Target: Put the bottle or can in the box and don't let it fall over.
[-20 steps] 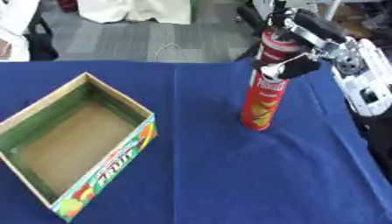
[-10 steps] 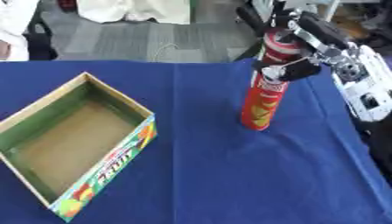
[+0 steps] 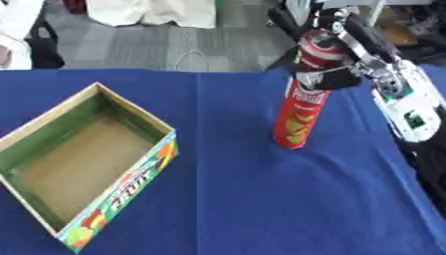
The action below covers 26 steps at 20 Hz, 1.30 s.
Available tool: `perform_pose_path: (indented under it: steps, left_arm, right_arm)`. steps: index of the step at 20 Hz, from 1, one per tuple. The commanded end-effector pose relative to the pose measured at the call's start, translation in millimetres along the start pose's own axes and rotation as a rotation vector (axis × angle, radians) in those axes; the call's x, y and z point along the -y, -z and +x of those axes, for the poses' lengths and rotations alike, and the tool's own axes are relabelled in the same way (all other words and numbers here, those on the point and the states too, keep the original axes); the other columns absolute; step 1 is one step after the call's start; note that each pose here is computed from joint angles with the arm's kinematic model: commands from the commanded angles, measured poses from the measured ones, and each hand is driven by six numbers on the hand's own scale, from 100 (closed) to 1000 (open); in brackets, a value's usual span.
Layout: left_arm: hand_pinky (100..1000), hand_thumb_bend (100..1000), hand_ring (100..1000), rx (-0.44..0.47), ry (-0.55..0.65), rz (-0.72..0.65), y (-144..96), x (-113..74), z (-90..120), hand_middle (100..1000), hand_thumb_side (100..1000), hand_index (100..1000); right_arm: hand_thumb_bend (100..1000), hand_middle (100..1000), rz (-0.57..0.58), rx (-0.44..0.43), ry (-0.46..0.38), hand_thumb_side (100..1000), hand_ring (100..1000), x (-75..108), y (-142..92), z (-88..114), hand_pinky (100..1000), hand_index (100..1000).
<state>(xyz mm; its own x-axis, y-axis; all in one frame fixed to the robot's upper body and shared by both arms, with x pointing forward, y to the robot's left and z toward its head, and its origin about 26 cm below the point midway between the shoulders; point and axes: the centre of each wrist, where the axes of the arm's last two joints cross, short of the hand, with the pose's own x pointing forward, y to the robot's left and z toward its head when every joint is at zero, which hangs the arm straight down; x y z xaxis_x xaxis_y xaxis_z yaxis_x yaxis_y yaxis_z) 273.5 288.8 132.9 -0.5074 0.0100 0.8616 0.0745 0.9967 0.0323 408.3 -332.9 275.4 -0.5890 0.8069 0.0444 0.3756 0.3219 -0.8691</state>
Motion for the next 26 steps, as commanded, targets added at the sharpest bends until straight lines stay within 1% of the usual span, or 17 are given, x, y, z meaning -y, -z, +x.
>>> perform_pose_path:
  steps: [1, 7, 12, 15, 20, 26]
  left_arm:
    - [506, 224, 786, 0.018, 0.015, -0.017, 2.1, -0.9, 5.7, 689, 869, 721]
    - [506, 224, 788, 0.014, 0.018, -0.035, 2.3, -0.3, 5.7, 689, 871, 719]
    - [507, 222, 788, 0.011, 0.022, -0.039, 1.8, -1.0, 5.6, 688, 870, 717]
    - [507, 223, 788, 0.009, 0.021, -0.041, 1.8, -1.0, 5.6, 688, 870, 715]
    - [508, 224, 788, 0.006, 0.021, -0.041, 1.7, -1.3, 5.6, 689, 869, 714]
    - [508, 226, 789, 0.001, 0.019, -0.048, 1.5, -0.9, 5.4, 690, 871, 713]
  right_arm:
    - [100, 100, 0.108, 0.009, 0.018, 100, 100, -24.6, -0.2, 1.6, 110, 168]
    - [100, 100, 0.194, 0.077, -0.063, 100, 100, -6.9, 13.9, 10.0, 100, 159]
    - [100, 100, 0.248, 0.104, -0.083, 100, 100, 5.7, 19.2, 13.9, 100, 157]
    - [100, 100, 0.256, 0.114, -0.088, 100, 100, 18.8, 23.4, 17.8, 100, 154]
    - [100, 100, 0.204, 0.107, -0.053, 100, 100, 35.5, 27.1, 22.4, 100, 155]
    - [100, 100, 0.098, 0.099, 0.044, 100, 100, 43.2, 31.4, 28.3, 100, 159]
